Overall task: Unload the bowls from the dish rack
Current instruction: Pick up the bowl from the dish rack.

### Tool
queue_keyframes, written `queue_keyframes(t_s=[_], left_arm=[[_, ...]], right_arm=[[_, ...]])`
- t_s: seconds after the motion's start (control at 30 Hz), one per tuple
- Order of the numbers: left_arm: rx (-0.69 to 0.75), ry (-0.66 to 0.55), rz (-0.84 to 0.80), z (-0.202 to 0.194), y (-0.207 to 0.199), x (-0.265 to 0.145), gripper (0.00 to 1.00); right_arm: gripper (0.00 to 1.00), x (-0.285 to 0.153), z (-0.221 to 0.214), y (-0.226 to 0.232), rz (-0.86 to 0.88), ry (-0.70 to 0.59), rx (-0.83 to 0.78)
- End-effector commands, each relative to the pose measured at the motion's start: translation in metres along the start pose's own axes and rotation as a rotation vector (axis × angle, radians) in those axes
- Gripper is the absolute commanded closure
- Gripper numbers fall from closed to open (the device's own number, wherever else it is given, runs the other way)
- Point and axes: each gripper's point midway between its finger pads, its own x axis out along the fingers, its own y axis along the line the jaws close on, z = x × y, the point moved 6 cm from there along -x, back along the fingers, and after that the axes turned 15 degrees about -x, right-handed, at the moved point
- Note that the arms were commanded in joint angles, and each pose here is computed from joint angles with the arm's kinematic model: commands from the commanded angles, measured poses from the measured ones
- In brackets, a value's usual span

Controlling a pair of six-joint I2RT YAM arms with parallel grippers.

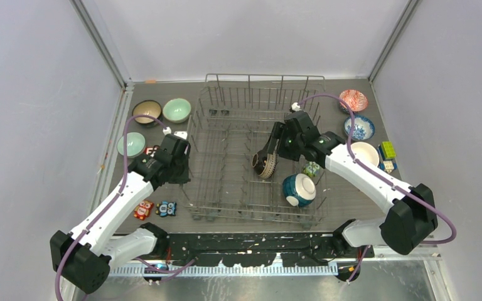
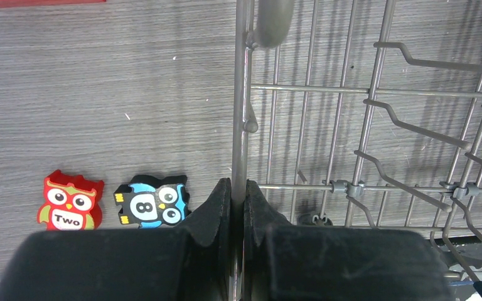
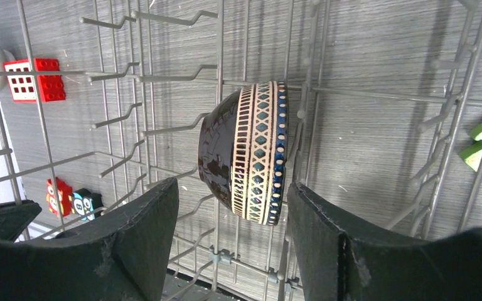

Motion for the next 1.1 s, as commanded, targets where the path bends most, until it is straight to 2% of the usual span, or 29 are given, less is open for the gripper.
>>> queue_keyframes(t_s=[0.0,0.27,0.67,0.8,1.07], left_arm=[[-0.111,-0.04,-0.09,0.008,-0.02,0.009,1.0],[-0.109,-0.039,-0.092,0.006,-0.021,0.009,1.0],[-0.103,-0.042,-0.089,0.007,-0.02,0.008,1.0],[-0.102,-0.046,-0.086,0.007,-0.019,0.007,1.0],[-0.108,-0.05,-0.094,0.008,-0.02,0.005,1.0]], right_arm=[[0.32,0.005,0.004,0.011,0.075,-0.013,-0.014],[0.33,0.018,-0.004,0.012,0.081,0.041,-0.001],[0.27,0.003,-0.019,-0.001,0.03,0.054,0.015],[0.24,-0.009,-0.018,-0.001,0.043,0.018,0.034],[0.22,-0.003,-0.024,0.004,0.046,0.087,0.054]])
